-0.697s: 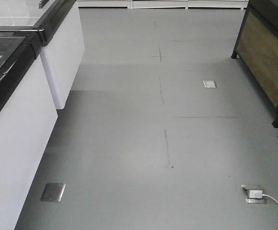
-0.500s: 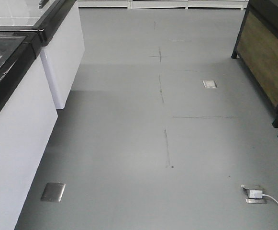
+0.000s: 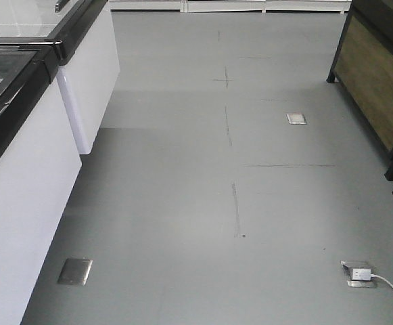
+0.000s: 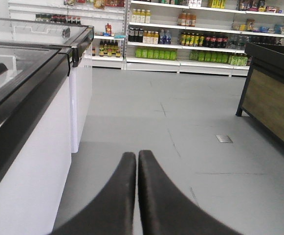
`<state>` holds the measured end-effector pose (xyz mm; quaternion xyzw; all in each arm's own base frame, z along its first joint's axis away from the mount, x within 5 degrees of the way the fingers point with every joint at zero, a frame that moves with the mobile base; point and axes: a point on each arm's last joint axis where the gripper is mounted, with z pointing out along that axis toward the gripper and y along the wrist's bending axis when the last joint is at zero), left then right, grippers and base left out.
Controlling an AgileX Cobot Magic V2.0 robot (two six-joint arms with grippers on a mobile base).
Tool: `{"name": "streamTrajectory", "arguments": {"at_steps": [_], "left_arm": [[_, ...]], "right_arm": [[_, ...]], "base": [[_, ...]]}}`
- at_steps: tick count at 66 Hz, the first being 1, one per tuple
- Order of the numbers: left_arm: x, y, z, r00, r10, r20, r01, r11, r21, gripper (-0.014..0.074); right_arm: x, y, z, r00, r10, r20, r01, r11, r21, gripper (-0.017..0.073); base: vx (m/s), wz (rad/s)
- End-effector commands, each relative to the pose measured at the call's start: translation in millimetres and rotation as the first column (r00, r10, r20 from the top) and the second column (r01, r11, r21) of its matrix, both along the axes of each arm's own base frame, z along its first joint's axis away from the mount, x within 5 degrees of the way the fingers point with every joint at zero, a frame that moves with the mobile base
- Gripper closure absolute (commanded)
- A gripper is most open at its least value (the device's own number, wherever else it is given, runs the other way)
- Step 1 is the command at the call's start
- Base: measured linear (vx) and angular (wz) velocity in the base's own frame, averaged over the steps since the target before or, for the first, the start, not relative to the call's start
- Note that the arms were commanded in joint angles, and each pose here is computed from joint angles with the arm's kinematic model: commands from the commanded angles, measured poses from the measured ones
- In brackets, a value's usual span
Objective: Left arm holds basket, right arm returns cookies
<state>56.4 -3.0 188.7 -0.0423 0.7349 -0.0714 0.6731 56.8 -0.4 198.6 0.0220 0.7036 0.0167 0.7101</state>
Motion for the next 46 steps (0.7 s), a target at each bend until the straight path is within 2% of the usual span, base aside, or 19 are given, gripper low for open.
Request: {"name": "streamTrajectory", "arguments": {"at_steps": [1, 27, 41, 46], "left_arm": [[-2, 0.7, 21, 0.989, 0.007, 0.149, -0.008, 1.000, 0.006, 0.0599], [-2, 0.7, 21, 0.989, 0.007, 0.149, -0.008, 1.000, 0.006, 0.0599], [-3, 1.0, 30, 0.976, 0.010, 0.219, -0.011, 1.000, 0.001, 0.0599], [-4, 1.3, 33, 0.966, 0.015, 0.258, -0.010, 1.000, -0.021, 0.0599]], "right_arm": [[0, 0, 1, 0.998, -0.002, 0.065, 0.002, 1.000, -0.008, 0.0562], [0, 0, 1, 0.998, -0.002, 0.065, 0.002, 1.000, -0.008, 0.0562], [0, 0, 1, 0.998, -0.002, 0.065, 0.002, 1.000, -0.008, 0.0562], [0, 0, 1, 0.998, -0.002, 0.065, 0.002, 1.000, -0.008, 0.0562]], "base": [[0.00, 0.00], [0.00, 0.00], [0.00, 0.00], [0.00, 0.00]]}}
